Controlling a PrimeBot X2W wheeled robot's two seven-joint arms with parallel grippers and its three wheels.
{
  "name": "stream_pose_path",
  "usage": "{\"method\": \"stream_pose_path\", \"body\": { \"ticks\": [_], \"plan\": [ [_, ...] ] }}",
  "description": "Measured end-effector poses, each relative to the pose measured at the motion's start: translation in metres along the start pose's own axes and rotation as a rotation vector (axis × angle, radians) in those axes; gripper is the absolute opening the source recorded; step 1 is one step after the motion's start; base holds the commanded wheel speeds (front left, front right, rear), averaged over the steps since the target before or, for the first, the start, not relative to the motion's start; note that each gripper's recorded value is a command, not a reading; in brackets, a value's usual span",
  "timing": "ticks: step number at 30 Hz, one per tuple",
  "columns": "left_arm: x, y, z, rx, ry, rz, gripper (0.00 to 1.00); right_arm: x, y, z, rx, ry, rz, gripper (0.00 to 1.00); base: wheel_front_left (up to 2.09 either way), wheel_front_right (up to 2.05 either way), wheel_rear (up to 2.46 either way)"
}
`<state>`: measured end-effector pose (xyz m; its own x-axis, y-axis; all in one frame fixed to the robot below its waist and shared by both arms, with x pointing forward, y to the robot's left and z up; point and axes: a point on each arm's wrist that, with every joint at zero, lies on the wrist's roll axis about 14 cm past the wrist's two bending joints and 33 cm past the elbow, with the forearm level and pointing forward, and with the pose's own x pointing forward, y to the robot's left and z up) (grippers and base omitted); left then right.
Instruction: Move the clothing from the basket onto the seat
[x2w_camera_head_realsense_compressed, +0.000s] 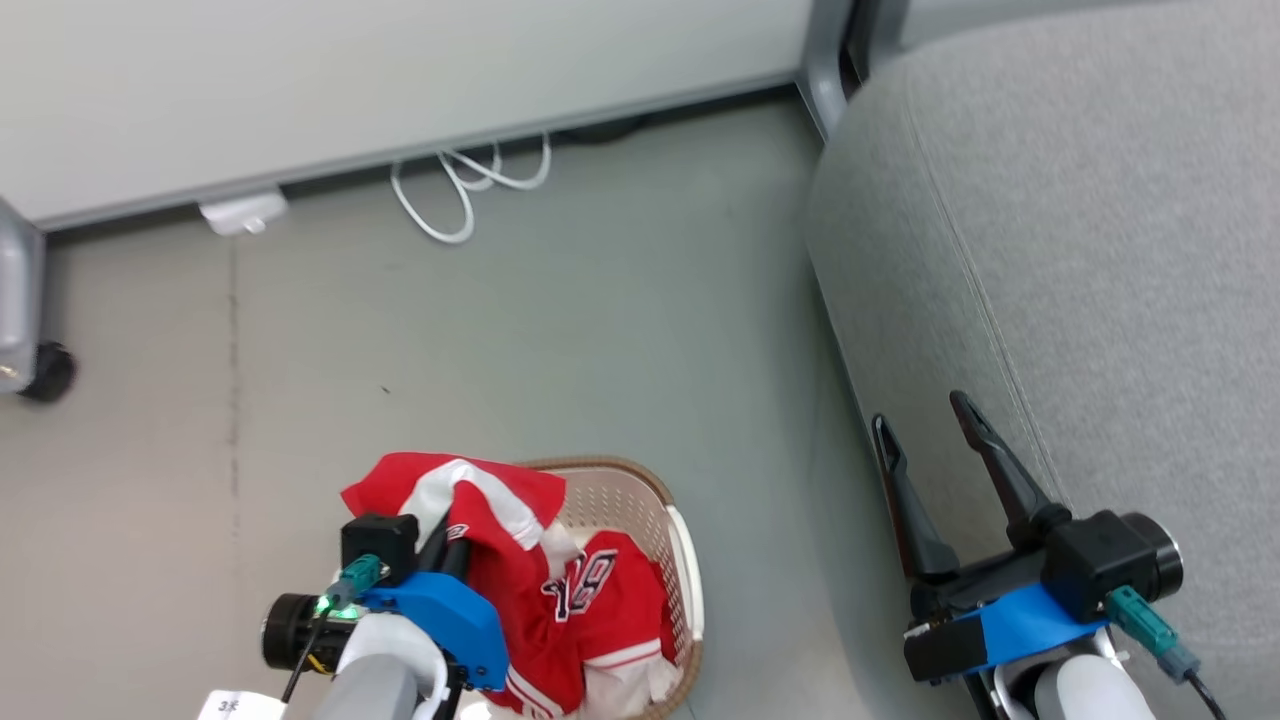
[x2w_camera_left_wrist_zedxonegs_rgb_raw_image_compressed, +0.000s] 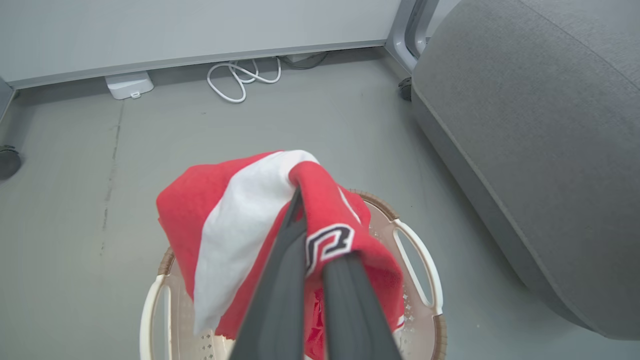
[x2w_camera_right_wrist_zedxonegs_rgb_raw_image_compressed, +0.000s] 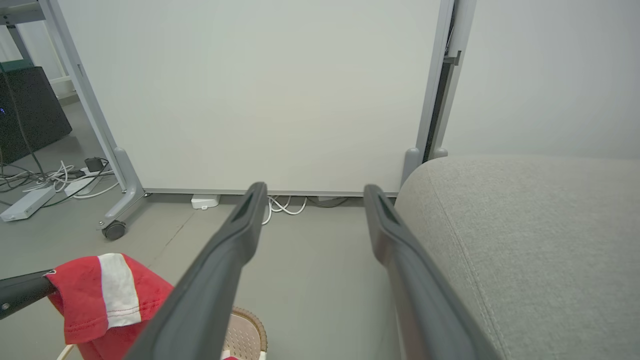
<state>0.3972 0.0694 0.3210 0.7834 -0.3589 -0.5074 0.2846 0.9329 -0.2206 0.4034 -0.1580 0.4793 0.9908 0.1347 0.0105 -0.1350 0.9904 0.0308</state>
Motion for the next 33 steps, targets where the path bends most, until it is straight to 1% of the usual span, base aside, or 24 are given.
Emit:
{"method": "stream_pose_path", "body": {
  "ticks": [9,16,19,25,33],
  "plan": [
    [-0.027,-0.029,0.060,0.073,-0.182,-0.082,0.00,-0.010,0.028,0.022,0.010,-0.061,0.075,1.00,0.00,0.00,0.00],
    [-0.044,-0.060,0.110,0.100,-0.322,-0.164,0.00,-0.018,0.039,0.033,0.008,-0.089,0.102,1.00,0.00,0.00,0.00],
    [-0.050,-0.075,0.132,0.127,-0.377,-0.206,0.00,-0.021,0.043,0.034,0.008,-0.093,0.113,1.00,0.00,0.00,0.00],
    [-0.059,-0.101,0.167,0.196,-0.441,-0.280,0.00,-0.023,0.050,0.034,0.006,-0.091,0.135,1.00,0.00,0.00,0.00],
    [-0.072,-0.133,0.208,0.259,-0.508,-0.352,0.00,-0.024,0.062,0.034,0.006,-0.086,0.169,1.00,0.00,0.00,0.00]
  ]
}}
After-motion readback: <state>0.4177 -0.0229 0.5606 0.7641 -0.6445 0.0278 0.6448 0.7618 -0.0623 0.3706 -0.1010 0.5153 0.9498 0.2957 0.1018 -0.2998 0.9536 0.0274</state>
